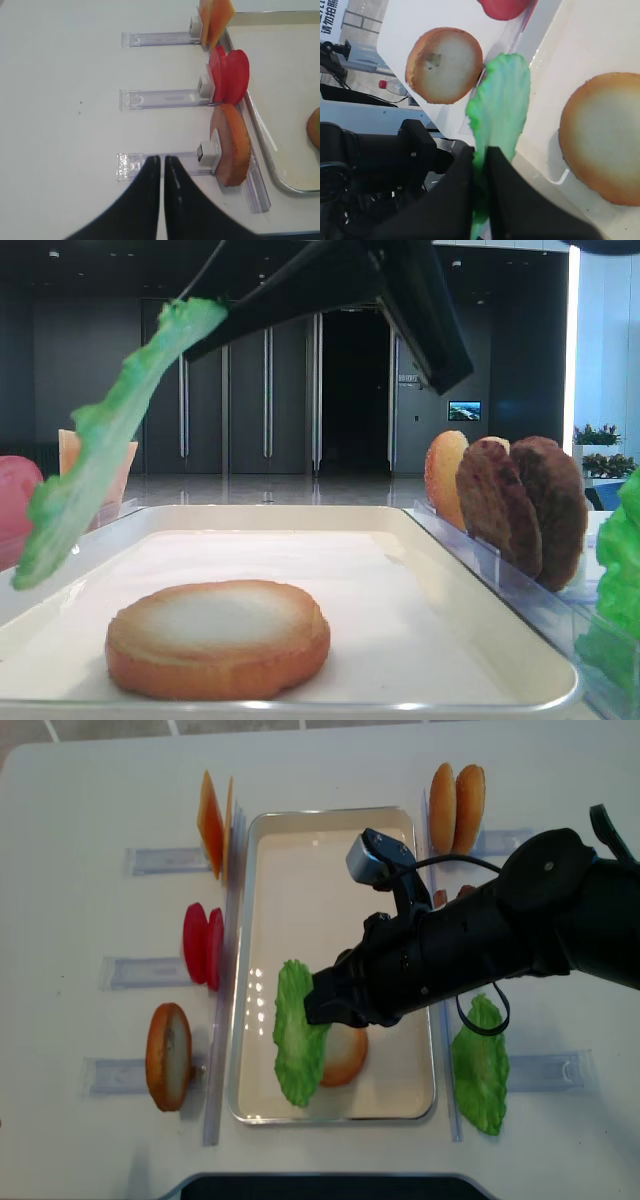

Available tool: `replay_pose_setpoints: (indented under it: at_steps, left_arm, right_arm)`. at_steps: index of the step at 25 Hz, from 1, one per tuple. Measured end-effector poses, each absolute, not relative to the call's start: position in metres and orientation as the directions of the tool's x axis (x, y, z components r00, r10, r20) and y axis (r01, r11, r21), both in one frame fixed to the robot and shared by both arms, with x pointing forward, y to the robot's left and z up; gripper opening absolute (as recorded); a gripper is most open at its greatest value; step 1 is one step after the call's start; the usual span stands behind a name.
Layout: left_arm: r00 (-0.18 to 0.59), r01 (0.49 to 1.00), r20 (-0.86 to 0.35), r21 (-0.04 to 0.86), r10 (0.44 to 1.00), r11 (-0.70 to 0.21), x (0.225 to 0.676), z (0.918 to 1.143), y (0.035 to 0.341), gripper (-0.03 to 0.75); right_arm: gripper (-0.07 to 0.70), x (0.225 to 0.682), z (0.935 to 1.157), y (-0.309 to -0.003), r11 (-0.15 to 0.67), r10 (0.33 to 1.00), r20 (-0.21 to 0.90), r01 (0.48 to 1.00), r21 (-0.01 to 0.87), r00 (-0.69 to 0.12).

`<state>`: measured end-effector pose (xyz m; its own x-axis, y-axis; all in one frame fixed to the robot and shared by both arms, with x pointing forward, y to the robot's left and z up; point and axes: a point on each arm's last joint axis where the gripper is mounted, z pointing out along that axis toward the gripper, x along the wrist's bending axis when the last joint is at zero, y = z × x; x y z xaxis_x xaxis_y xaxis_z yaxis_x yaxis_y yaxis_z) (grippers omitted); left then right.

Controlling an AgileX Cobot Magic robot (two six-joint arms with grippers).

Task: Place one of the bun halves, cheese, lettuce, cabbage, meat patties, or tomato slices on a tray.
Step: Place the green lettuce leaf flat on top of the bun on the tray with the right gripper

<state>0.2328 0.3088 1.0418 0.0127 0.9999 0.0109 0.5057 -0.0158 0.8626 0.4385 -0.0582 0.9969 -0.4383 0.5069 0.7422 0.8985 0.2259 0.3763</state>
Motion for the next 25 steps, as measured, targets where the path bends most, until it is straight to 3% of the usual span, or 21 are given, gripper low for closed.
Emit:
replay_pose_setpoints:
  at_steps: [9, 25]
  left_arm:
    - [0.013, 0.506, 0.011, 0.863, 1.000, -0.016, 0.233, 1.042, 0.309, 0.013]
    - [0.013, 0.506, 0.011, 0.863, 1.000, -0.016, 0.233, 1.042, 0.309, 0.013]
  right_arm:
    - [0.065, 0.452, 0.976, -0.058, 0.217, 0.522, 0.746, 0.910, 0.353, -0.413]
    - [0.065, 0.459, 0.973, -0.063, 0.203, 0.539, 0.730, 0.906, 0.373, -0.421]
